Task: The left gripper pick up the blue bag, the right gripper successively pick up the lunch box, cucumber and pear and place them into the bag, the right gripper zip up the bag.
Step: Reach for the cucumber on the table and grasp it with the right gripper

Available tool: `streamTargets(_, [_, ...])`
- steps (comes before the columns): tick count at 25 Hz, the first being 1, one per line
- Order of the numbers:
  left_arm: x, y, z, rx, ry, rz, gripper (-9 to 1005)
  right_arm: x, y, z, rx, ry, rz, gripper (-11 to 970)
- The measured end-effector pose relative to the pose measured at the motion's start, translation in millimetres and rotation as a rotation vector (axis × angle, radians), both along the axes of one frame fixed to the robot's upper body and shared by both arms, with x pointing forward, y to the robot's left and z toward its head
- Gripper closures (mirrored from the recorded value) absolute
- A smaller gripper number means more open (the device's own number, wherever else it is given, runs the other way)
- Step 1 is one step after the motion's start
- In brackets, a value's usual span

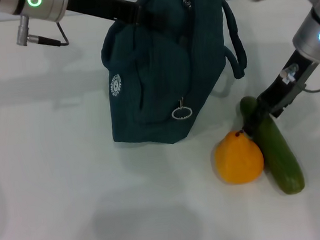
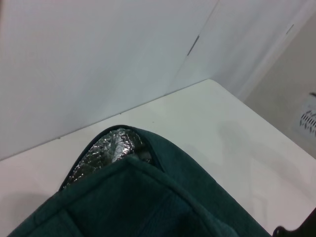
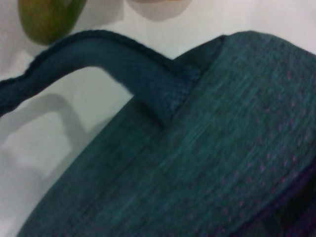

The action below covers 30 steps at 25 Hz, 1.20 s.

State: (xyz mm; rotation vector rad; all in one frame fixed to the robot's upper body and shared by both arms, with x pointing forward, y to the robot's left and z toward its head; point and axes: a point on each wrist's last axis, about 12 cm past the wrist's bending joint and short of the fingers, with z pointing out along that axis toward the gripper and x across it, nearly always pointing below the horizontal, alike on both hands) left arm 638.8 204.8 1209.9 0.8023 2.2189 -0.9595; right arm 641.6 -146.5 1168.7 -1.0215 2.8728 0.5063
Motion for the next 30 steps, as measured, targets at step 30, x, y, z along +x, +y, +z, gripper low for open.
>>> streamTargets(30, [-2.0,-1.5,-2.3,-0.007,0.009,-0.005,956,-2.6,9.4,-2.8,-0.076,-0.014,0.073,89])
